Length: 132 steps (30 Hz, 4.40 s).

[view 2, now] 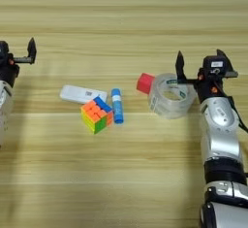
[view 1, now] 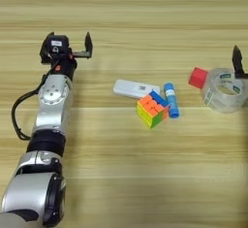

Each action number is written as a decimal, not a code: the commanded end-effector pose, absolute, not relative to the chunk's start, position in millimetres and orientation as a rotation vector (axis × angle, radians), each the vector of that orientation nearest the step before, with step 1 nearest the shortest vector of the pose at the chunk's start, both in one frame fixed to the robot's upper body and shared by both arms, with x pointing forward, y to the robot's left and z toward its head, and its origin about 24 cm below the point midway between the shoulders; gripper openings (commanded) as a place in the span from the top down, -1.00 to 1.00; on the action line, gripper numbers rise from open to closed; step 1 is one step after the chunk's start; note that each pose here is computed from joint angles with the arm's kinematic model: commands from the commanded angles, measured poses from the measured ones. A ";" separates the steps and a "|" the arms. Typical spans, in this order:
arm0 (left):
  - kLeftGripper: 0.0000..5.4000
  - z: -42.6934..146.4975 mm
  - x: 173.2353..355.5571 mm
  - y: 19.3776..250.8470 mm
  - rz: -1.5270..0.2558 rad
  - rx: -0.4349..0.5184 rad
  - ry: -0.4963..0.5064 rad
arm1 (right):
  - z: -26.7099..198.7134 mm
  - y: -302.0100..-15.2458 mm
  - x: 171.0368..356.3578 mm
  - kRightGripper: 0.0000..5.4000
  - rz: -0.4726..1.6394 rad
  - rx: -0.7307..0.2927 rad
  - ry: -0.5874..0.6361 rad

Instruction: Move the objects on the table

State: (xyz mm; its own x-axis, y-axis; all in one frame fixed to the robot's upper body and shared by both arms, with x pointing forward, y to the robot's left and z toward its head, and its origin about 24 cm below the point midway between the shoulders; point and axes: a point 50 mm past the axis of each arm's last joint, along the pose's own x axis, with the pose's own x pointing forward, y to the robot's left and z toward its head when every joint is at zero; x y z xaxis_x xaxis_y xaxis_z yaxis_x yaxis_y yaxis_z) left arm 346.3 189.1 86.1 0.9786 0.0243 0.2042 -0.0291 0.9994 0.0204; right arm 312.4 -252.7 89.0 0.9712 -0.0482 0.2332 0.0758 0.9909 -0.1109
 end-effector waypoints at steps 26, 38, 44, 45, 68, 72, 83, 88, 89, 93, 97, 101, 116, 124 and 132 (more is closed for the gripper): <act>-0.99 102.6 310.0 182.5 -0.351 0.119 -0.200 | 91.5 -241.1 318.8 -1.00 -0.063 -0.114 -0.246; -0.99 69.9 280.6 180.5 -0.576 0.140 -0.046 | 90.7 -234.1 323.5 -1.00 -0.067 -0.105 -0.246; -0.99 62.0 271.0 176.0 -0.678 0.131 -0.012 | 90.5 -232.6 324.2 -1.00 -0.065 -0.106 -0.247; -0.99 61.6 270.2 175.9 -0.683 0.136 -0.011 | 90.5 -232.7 324.3 -1.00 -0.066 -0.106 -0.247; -0.99 56.8 237.7 151.6 -0.980 0.143 0.003 | 90.1 -231.5 324.7 -1.00 -0.068 -0.107 -0.249; -0.99 53.8 236.4 146.5 -1.015 0.135 0.016 | 90.2 -230.9 324.8 -1.00 -0.067 -0.107 -0.249; -0.99 42.7 240.7 137.6 -1.062 0.153 0.071 | 90.3 -230.0 325.0 -1.00 -0.067 -0.107 -0.250; -0.99 39.9 248.2 135.5 -1.053 0.166 0.079 | 90.4 -229.6 325.3 -1.00 -0.068 -0.108 -0.251; -0.99 38.9 249.9 134.5 -1.051 0.171 0.082 | 90.4 -229.5 325.3 -1.00 -0.068 -0.108 -0.251; -0.99 35.5 256.0 130.4 -1.038 0.193 0.088 | 90.4 -229.1 325.3 -1.00 -0.068 -0.108 -0.252; -0.99 35.5 257.1 127.7 -1.040 0.190 0.083 | 90.7 -229.1 325.1 -1.00 -0.069 -0.108 -0.253; -0.99 35.0 256.6 125.8 -1.044 0.187 0.083 | 90.6 -229.1 324.9 -1.00 -0.069 -0.108 -0.253; -0.99 33.3 250.0 122.5 -1.075 0.203 0.080 | 91.1 -230.1 326.0 -1.00 -0.073 -0.106 -0.254; -0.99 32.9 254.4 117.3 -1.078 0.192 0.077 | 90.9 -229.9 325.3 -1.00 -0.074 -0.104 -0.254; -0.99 34.9 264.2 113.1 -1.061 0.173 0.065 | 90.5 -230.0 324.9 -1.00 -0.074 -0.104 -0.254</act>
